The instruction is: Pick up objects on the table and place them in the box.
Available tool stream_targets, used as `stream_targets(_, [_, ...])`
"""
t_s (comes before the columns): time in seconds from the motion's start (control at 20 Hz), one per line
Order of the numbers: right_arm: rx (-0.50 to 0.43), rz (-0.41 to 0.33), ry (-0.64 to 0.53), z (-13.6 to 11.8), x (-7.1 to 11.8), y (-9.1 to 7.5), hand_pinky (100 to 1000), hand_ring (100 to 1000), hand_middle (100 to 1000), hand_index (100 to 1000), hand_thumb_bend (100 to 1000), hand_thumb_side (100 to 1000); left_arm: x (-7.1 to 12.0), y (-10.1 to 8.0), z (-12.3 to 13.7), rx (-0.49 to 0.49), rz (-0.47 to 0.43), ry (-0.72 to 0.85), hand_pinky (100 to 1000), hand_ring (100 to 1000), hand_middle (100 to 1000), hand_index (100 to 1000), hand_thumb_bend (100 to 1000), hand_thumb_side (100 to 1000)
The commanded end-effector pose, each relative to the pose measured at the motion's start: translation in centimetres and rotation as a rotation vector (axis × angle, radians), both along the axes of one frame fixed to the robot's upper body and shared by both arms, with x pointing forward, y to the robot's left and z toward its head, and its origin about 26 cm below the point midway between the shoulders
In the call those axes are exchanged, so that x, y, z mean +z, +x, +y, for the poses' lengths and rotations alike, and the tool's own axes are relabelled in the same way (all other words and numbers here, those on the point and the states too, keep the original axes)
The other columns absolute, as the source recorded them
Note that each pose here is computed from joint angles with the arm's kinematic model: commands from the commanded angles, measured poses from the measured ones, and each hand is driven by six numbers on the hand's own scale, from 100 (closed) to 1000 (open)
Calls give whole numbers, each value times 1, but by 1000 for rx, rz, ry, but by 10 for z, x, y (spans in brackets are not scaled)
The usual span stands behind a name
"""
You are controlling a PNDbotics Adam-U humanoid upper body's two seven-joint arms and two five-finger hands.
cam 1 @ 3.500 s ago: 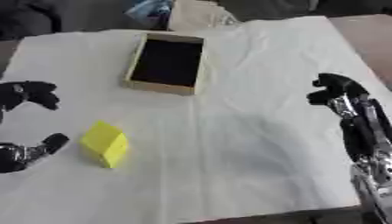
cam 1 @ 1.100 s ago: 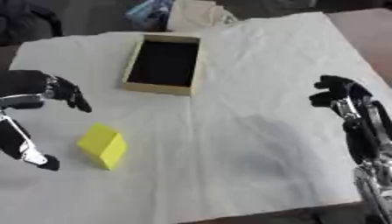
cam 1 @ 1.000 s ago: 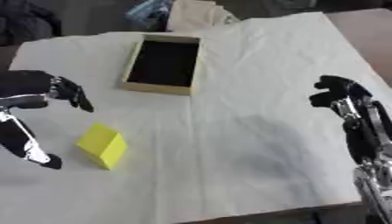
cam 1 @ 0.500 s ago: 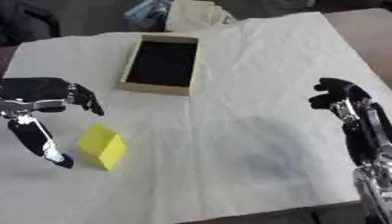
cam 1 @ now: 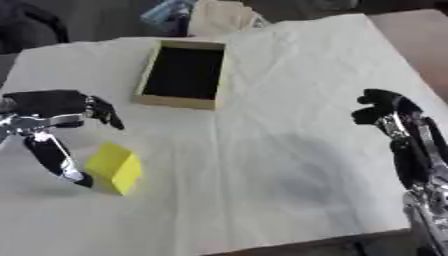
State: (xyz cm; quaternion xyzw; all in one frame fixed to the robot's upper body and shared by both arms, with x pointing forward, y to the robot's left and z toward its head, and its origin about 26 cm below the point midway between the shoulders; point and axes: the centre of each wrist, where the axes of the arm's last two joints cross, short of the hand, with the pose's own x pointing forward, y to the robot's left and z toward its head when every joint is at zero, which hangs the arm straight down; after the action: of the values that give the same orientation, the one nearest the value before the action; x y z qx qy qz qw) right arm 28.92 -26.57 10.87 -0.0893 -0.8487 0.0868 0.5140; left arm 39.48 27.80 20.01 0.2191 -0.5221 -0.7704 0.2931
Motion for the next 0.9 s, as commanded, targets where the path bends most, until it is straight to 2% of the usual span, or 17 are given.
stream_targets(0.05, [7, -17, -12, 0, 5, 0, 654, 628, 667, 768, 414, 770, 9, 3, 0, -1, -28, 12, 827, 749, 714, 828, 748, 264])
stream_targets(0.25, [8, -17, -12, 0, 5, 0, 654, 628, 667, 768, 414, 770, 8, 5, 0, -4, -21, 16, 827, 749, 714, 828, 748, 264])
stream_targets(0.65, [13, -16, -12, 1, 5, 0, 654, 626, 664, 765, 415, 769, -4, 12, -4, -29, 68, 64, 814, 725, 675, 800, 709, 259])
stream_targets(0.75, [13, -16, -13, 1, 5, 0, 654, 626, 664, 764, 416, 769, -5, 13, -3, -28, 76, 61, 798, 703, 643, 778, 694, 242])
stream_targets(0.9, [13, -15, -13, 1, 5, 0, 654, 626, 664, 764, 416, 769, -1, 13, -2, -22, 50, 22, 755, 600, 537, 685, 625, 184])
